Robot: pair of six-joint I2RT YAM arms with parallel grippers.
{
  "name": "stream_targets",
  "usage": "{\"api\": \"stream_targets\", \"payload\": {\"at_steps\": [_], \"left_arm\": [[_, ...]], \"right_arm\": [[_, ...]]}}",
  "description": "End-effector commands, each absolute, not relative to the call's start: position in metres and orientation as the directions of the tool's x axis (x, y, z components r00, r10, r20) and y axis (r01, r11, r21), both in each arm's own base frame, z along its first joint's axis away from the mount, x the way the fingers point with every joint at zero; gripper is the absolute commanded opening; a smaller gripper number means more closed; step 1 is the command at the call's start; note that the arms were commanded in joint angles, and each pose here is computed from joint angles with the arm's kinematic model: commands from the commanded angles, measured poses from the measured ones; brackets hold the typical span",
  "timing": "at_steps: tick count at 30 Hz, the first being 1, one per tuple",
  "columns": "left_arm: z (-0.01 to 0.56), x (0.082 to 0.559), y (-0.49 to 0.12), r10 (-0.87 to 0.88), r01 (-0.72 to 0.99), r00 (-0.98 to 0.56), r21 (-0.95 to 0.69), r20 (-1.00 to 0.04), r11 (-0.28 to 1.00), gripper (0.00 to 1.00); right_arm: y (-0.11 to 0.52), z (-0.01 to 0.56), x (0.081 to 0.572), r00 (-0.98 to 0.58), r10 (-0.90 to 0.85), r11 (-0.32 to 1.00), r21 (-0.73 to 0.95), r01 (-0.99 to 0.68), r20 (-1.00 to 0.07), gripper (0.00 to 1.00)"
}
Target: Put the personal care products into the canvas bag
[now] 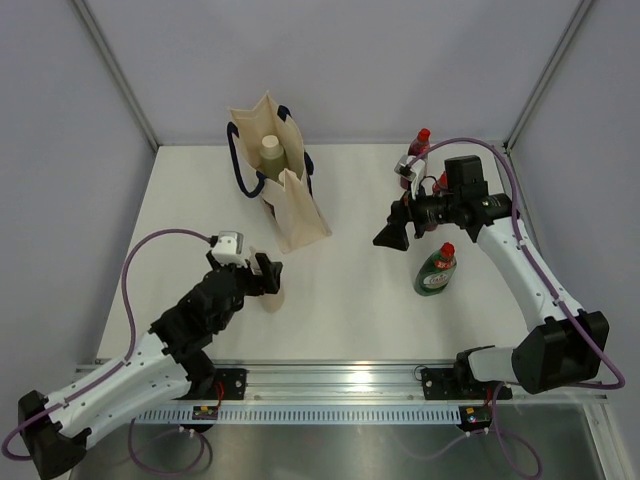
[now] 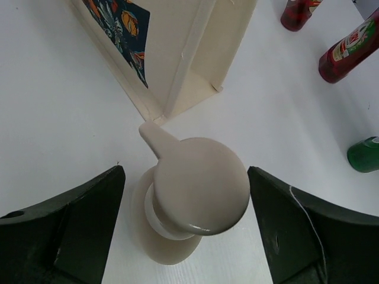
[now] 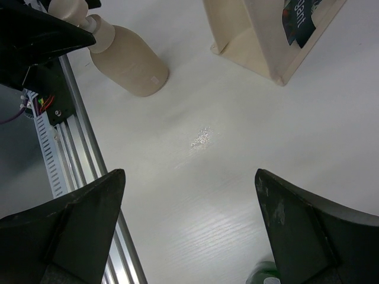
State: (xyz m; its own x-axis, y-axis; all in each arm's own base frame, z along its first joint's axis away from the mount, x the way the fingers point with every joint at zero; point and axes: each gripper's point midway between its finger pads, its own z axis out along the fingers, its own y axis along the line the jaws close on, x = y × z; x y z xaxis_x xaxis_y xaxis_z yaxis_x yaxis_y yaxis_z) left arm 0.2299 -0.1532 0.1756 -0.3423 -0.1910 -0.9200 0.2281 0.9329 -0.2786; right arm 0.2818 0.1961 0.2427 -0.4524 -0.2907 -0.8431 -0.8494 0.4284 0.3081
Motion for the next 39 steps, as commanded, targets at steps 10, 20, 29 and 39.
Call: {"api": "stream_targets", "payload": {"at_steps": [10, 20, 29, 39], "left_arm": [[0.135, 0.238, -0.151, -0.223, 0.148, -0.349, -0.288, -0.91, 0.946, 0.83], [0.131, 0.247, -0.166, -0.13, 0.221, -0.335, -0.212, -0.933, 0.952, 0.05], [0.219, 0.249, -0.16, -0.177, 0.235, -0.234, -0.233, -0.956, 0.944, 0.0], [0.337, 0.275, -0.176, -0.452, 0.253, -0.091, -0.46, -0.887, 0.851, 0.0]], "right_arm": [[0.197, 0.248, 0.279, -0.435, -0.278, 0.411, 0.303, -0.86, -0.857, 0.99], [0.196, 0.242, 0.278, -0.449, -0.278, 0.414, 0.315, -0.854, -0.849, 0.99], [0.198, 0.245, 0.277, -0.456, -0.269, 0.409, 0.328, -0.852, -0.848, 1.0], [0.199, 0.248, 0.275, -0.462, -0.255, 0.404, 0.34, -0.849, -0.849, 1.0]]}}
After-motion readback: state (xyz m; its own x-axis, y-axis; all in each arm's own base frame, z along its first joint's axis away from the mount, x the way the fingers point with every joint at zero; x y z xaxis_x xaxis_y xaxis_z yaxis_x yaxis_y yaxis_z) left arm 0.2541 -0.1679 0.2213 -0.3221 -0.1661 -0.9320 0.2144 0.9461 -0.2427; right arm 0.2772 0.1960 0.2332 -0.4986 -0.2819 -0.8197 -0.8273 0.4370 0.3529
